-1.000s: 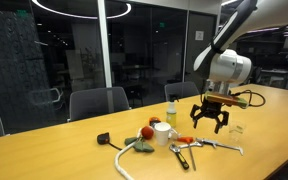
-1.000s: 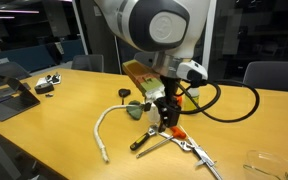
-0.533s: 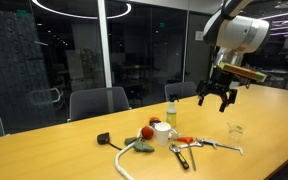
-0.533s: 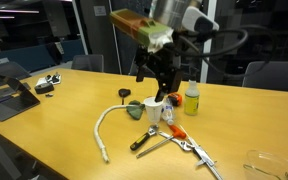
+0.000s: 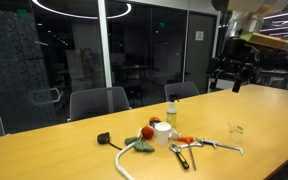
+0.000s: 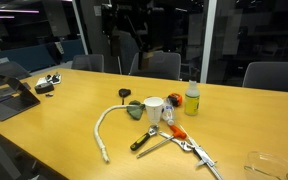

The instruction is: Put the clear cup upright

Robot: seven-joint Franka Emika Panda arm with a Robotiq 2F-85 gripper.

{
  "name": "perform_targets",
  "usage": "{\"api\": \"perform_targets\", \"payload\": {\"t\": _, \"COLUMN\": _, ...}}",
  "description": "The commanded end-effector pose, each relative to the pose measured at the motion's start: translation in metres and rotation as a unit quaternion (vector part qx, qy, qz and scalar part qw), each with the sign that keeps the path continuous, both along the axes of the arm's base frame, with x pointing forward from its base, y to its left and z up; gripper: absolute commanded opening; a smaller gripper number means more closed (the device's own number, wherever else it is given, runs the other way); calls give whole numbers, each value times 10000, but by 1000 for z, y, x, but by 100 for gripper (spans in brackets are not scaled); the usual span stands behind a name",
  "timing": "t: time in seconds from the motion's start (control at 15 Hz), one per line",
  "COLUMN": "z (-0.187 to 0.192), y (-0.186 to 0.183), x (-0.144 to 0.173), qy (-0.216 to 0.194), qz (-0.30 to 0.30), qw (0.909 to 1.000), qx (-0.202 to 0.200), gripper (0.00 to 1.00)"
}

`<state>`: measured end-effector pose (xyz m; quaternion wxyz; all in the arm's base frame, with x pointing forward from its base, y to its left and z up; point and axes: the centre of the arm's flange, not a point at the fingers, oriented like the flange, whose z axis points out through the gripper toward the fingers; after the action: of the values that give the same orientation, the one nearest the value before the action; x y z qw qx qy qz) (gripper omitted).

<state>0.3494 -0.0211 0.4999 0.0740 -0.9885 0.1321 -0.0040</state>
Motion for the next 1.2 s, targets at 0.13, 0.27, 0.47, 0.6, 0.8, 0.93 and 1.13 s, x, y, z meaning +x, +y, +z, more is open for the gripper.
{"api": "perform_targets", "payload": {"t": 0.13, "z": 10, "y": 12, "x": -18, "qy": -73, "qz": 210, "qw": 9996, "qx": -167, "gripper": 100}}
{"api": "perform_targets", "payload": {"t": 0.27, "z": 11, "y": 14, "x": -22, "qy": -84, "qz": 234, "qw": 9994, "qx": -221, "gripper": 100}}
{"api": "perform_targets", "payload": {"t": 0.47, "z": 10, "y": 14, "x": -23, "qy": -80, "qz": 245, "qw": 9994, "qx": -216, "gripper": 100}}
{"api": "perform_targets", "payload": {"t": 0.6, "z": 9, "y": 13, "x": -23, "qy": -77, "qz": 245, "qw": 9994, "qx": -212, "gripper": 100}}
{"api": "perform_targets", "payload": {"t": 0.8, "z": 9, "y": 13, "x": -23, "qy": -74, "qz": 246, "qw": 9995, "qx": -210, "gripper": 100}}
{"api": "perform_targets", "payload": {"t": 0.93, "z": 9, "y": 13, "x": -23, "qy": -74, "qz": 246, "qw": 9995, "qx": -208, "gripper": 100}}
{"api": "perform_targets", "payload": {"t": 1.13, "z": 9, "y": 13, "x": -23, "qy": -73, "qz": 248, "qw": 9995, "qx": -207, "gripper": 100}}
